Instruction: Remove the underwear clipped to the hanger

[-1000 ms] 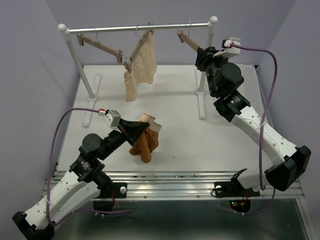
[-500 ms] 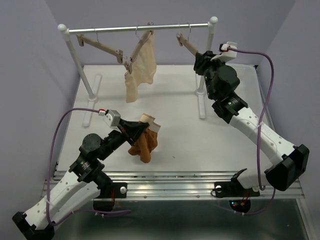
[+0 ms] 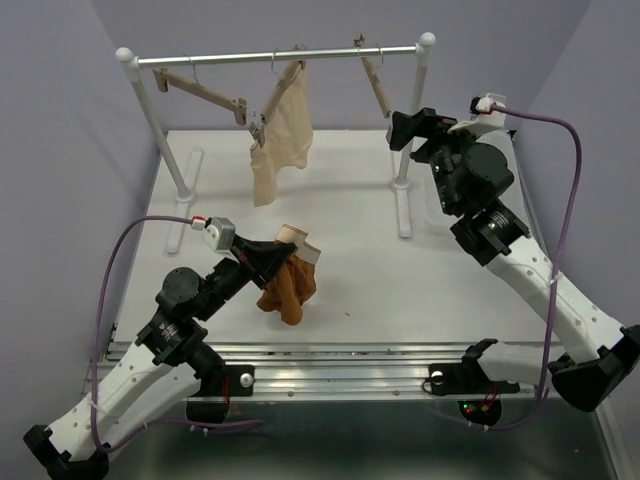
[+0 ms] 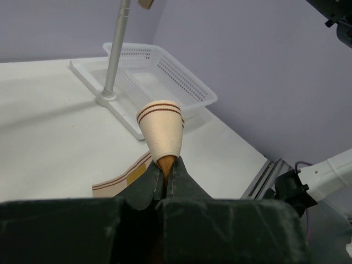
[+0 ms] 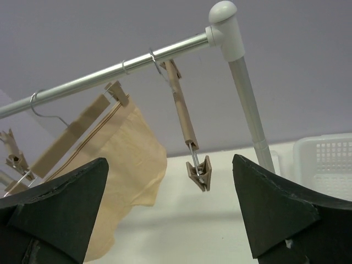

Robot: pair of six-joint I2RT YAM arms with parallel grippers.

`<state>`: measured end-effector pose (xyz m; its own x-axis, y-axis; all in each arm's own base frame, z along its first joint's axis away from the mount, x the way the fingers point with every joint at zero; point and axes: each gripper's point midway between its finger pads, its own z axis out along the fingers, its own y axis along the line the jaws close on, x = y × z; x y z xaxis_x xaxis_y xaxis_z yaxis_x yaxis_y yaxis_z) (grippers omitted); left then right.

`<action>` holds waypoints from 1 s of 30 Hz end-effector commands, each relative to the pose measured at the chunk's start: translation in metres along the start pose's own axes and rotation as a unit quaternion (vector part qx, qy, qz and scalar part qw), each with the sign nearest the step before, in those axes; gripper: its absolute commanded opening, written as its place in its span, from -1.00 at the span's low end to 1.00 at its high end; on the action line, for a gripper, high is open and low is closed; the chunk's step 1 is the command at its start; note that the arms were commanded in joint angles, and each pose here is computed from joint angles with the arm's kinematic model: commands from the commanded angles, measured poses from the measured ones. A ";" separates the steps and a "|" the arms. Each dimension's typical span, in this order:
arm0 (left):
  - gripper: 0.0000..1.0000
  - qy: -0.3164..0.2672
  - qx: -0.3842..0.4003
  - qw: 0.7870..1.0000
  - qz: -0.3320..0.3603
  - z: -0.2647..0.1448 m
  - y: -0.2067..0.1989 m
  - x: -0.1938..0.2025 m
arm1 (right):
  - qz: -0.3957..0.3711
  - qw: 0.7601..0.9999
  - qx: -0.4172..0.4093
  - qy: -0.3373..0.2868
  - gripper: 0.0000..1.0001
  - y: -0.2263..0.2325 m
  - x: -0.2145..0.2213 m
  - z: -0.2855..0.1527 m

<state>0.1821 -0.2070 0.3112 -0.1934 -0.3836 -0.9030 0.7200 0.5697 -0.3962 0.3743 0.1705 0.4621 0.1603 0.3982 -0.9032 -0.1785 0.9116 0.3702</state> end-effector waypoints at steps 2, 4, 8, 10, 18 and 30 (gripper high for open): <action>-1.00 -0.052 0.009 0.998 -0.018 0.000 -0.015 -0.040 | 0.016 0.998 -0.032 0.046 1.00 0.000 -0.005 -0.039; -1.00 -0.054 0.008 0.998 -0.021 0.000 -0.016 -0.043 | 0.013 0.995 -0.059 0.075 1.00 0.004 0.004 -0.054; -1.00 -0.055 0.011 0.998 -0.035 0.002 -0.019 -0.047 | -0.004 0.954 -0.237 0.184 1.00 0.044 0.046 -0.110; -1.00 -0.060 0.013 0.997 -0.046 0.002 -0.022 -0.052 | -0.014 0.923 -0.313 0.222 1.00 0.058 0.065 -0.136; -1.00 -0.050 0.053 0.993 -0.093 0.011 -0.039 -0.053 | 0.029 0.831 -0.472 0.293 1.00 0.090 0.140 -0.190; -1.00 -0.048 0.074 0.987 -0.131 0.028 -0.047 -0.054 | 0.050 0.776 -0.569 0.267 1.00 0.163 0.169 -0.205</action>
<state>0.1867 -0.2311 0.3408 -0.3638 -0.5126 -0.7777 0.6823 0.4218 -0.5971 0.1753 0.3455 0.2836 -0.3732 -0.0355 -0.9271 -0.9173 0.1639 0.3630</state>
